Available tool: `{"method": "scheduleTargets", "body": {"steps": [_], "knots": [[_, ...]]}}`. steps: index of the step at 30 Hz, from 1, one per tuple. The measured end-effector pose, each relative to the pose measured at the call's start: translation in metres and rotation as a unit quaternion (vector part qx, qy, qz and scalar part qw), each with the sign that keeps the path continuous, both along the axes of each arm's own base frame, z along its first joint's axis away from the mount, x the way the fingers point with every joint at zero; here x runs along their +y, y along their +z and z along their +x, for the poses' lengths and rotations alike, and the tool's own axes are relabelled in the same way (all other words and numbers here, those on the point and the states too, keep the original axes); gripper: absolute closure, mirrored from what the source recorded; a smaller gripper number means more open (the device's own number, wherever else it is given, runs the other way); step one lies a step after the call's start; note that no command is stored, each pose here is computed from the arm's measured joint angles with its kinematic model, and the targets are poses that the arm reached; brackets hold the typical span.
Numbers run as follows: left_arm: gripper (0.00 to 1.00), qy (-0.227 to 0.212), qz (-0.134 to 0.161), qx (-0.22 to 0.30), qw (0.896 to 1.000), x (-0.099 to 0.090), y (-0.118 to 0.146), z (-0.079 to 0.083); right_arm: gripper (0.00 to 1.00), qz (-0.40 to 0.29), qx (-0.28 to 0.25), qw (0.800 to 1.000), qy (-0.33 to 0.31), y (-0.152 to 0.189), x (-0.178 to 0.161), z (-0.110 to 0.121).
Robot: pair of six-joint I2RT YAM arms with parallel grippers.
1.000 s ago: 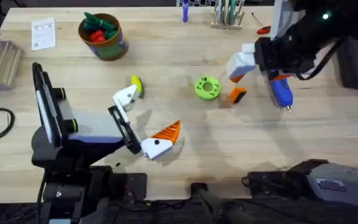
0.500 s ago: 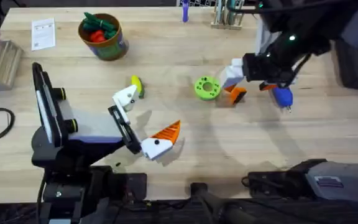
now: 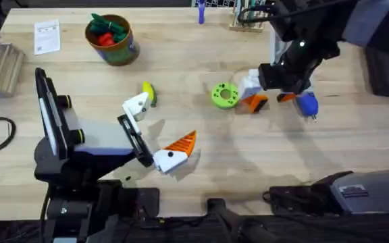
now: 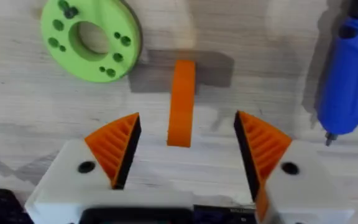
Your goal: Pick up the gripper from the table and insert it into the empty holder that is missing its gripper. Then pick up a screw, insert it into the mounting hole, and use the screwdriver to tighten it. Finally, clean up the table by picking up the vegetable and placing it into the bucket.
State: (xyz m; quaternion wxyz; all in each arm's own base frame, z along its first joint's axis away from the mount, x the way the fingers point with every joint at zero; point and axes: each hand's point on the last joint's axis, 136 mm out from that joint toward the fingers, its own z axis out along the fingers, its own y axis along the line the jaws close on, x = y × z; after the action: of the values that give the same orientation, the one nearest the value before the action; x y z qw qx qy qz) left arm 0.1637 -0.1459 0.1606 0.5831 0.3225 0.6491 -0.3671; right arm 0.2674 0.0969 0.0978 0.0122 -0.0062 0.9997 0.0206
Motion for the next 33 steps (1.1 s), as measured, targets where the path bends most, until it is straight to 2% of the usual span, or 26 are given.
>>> {"method": "scheduleTargets", "body": {"steps": [9,16,17,21,22,24,25,33], "knots": [[0.014,0.0,0.0,0.0,1.0,0.0,0.0,0.0,0.165,0.012,-0.005,1.0,0.002,0.0003,0.0045,0.0027],[0.015,0.0,0.0,0.0,1.0,0.0,0.0,0.0,0.325,0.012,-0.005,1.0,0.003,0.0003,0.0047,0.0026],[0.015,0.0,0.0,0.0,1.0,0.0,0.0,0.0,0.415,0.012,-0.005,1.0,0.004,0.0003,0.0053,0.0024],[0.015,0.0,0.0,0.0,1.0,0.0,0.0,0.0,0.607,0.012,-0.005,1.0,0.005,0.0003,0.0058,0.0023],[0.015,0.0,0.0,0.0,1.0,0.0,0.0,0.0,0.787,0.011,-0.005,1.0,0.007,0.0003,0.0061,0.0021],[0.015,0.0,0.0,0.0,1.0,0.0,0.0001,0.0,0.944,0.011,-0.005,1.0,0.008,0.0003,0.0062,0.0021],[0.015,0.0,0.0,0.0,1.0,0.0,0.0,0.0,0.978,0.011,-0.005,1.0,0.007,0.0003,0.0062,0.0022],[0.014,0.0,0.0,0.0,1.0,0.0,0.0,0.0,0.988,0.006,-0.005,1.0,0.007,0.0004,0.0043,0.0015]]}}
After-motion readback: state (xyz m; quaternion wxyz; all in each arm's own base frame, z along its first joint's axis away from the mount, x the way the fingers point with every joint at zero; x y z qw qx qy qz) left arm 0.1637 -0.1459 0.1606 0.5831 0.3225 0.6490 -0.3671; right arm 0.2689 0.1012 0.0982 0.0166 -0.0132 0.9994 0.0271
